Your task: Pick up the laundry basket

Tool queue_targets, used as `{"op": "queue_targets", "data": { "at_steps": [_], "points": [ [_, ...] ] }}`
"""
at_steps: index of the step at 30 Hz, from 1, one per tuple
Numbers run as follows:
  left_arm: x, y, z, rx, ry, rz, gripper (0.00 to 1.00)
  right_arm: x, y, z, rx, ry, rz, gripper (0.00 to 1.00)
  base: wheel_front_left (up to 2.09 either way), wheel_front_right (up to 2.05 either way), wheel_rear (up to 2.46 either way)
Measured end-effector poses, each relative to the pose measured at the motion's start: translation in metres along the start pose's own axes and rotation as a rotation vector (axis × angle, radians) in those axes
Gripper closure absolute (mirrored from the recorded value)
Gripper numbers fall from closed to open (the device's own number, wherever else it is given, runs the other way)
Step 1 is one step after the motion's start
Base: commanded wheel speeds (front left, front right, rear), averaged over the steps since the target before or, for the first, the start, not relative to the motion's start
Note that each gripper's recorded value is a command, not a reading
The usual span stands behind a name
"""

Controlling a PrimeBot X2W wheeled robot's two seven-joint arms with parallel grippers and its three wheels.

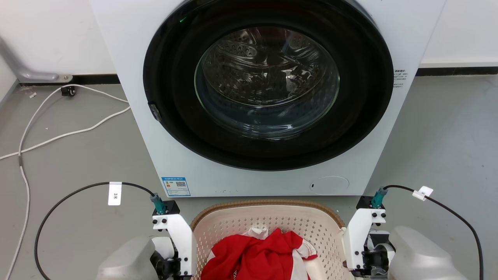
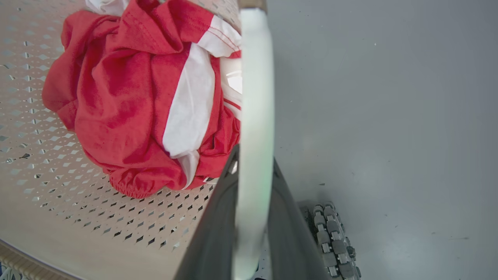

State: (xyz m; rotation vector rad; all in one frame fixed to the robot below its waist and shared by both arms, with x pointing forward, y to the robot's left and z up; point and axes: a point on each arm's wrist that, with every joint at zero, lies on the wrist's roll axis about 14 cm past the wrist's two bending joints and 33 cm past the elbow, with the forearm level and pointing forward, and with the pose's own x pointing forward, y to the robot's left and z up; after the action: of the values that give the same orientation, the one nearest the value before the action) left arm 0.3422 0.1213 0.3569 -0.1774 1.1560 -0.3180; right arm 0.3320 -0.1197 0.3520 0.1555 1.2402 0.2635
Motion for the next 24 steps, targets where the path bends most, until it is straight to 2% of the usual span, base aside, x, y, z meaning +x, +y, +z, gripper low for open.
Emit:
{"op": "queue_targets", "data": {
  "at_steps": [24],
  "points": [
    [0.0018,-0.0012,0.0001,0.006,-0.007,0.001,1.0,-0.0007,-0.0018,0.0,0.009,-0.003,-0.002,1.0,0.0,0.0,0.0]
  ]
}}
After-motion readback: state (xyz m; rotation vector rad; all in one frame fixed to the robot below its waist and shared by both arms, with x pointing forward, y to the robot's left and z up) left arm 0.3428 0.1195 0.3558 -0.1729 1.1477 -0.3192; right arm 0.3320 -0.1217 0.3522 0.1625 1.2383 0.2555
